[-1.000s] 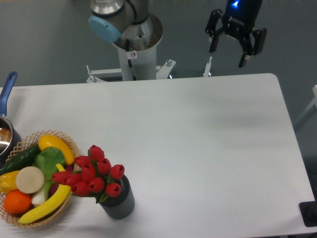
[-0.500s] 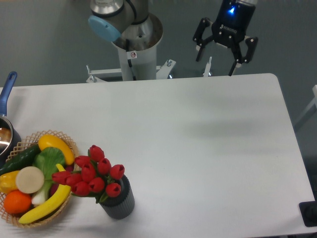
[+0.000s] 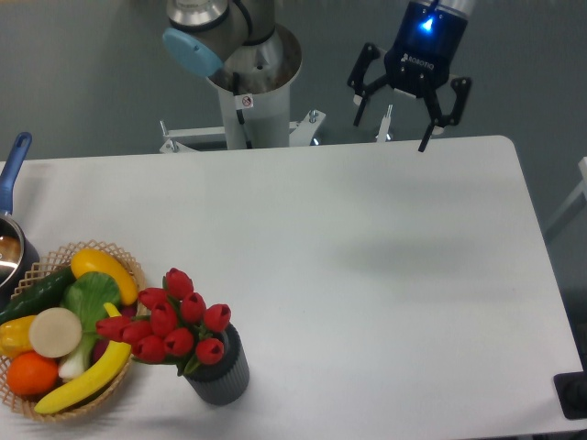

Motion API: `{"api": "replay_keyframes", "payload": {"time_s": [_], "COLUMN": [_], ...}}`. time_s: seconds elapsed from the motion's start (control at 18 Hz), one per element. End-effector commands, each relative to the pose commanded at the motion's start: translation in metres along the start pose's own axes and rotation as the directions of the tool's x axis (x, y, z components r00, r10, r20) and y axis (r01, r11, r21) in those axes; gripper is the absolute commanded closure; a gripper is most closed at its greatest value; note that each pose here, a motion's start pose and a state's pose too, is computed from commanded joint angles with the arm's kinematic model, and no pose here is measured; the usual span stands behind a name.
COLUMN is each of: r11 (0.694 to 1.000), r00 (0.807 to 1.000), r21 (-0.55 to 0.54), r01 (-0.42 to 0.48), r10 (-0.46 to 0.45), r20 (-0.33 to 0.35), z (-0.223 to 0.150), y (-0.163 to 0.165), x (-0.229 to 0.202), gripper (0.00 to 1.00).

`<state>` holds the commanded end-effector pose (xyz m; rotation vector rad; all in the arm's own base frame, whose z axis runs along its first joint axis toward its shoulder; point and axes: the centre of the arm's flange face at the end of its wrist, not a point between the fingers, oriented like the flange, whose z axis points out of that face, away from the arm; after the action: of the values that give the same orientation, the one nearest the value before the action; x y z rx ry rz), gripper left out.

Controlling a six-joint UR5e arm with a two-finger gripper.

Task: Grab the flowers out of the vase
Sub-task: 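Move the open gripper down toward the red tulips in the vase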

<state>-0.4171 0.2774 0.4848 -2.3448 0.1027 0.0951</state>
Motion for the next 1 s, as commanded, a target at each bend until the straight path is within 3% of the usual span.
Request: {"api": "replay_keyframes", "payload": {"time_s": [0.22,0.44,0.72,0.89,1.0], "r11": [1.0,0.998,0.999,0.989,0.985], "r00": [1.0,0.998,0.998,0.987,0.982], "r21": [0.005,0.018,0.026,0.05,0.057], "r01": [0.028,0.056,-0.035,-0.137,-0.161], "r10": [-0.028,-0.056,0.037,0.141,0.166], "r20": [-0.011,0.026,-0.052,-0.083,-0.092], "z": [0.017,0.025,0.086,0.141,0.151], "y": [-0.004,-0.005,-0.024,-0.033,-0.038], "x": [-0.002,-0.011,0.003,0.006,0.012], "gripper": [0.0,0.0,0.0,0.0,0.0]}}
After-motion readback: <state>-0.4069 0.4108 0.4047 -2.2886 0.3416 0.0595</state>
